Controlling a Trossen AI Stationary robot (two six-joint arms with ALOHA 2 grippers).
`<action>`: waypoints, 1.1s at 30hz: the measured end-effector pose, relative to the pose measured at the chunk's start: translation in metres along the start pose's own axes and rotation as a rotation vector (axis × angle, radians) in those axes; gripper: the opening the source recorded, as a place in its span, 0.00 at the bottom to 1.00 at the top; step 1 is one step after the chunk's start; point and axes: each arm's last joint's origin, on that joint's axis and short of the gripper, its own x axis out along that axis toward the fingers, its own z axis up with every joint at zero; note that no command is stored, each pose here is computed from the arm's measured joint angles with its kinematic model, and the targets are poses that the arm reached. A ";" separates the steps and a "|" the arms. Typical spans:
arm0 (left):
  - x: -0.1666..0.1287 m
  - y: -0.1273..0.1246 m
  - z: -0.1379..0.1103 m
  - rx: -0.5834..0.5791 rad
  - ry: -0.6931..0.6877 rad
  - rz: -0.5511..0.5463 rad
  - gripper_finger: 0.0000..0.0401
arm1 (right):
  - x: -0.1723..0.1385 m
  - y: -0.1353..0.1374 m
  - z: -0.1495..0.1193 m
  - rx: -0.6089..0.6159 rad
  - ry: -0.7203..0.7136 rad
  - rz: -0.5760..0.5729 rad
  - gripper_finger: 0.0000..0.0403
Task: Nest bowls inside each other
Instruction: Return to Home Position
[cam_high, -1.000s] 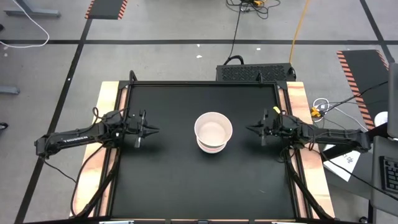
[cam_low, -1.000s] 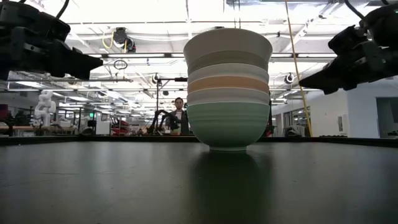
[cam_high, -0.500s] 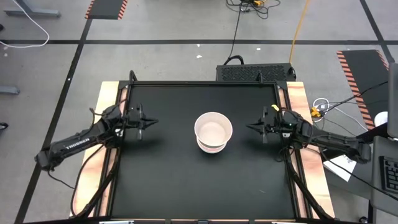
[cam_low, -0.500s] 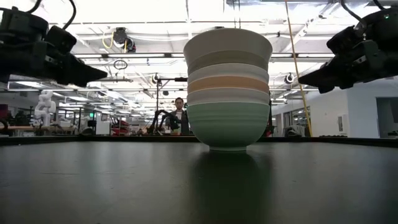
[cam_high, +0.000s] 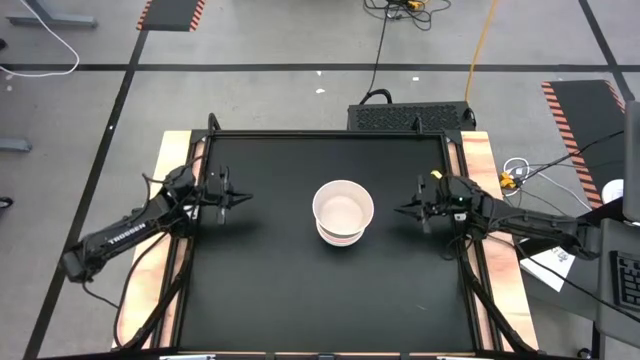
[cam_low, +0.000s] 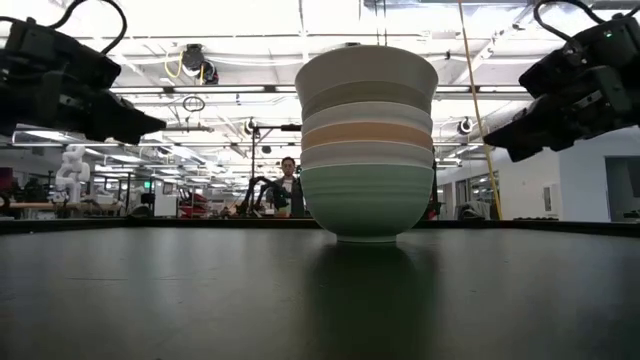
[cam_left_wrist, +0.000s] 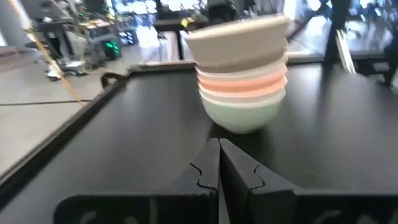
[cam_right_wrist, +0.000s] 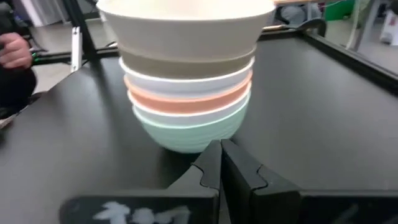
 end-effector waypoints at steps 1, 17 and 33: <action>0.001 -0.001 -0.001 0.014 0.009 -0.009 0.04 | 0.001 0.001 0.000 -0.005 0.004 0.011 0.00; 0.016 -0.033 0.000 0.062 0.055 -0.124 0.01 | 0.028 0.025 0.006 -0.037 -0.054 0.131 0.00; 0.029 -0.048 0.003 0.129 0.058 -0.045 0.04 | 0.060 0.037 -0.013 -0.103 -0.009 0.127 0.00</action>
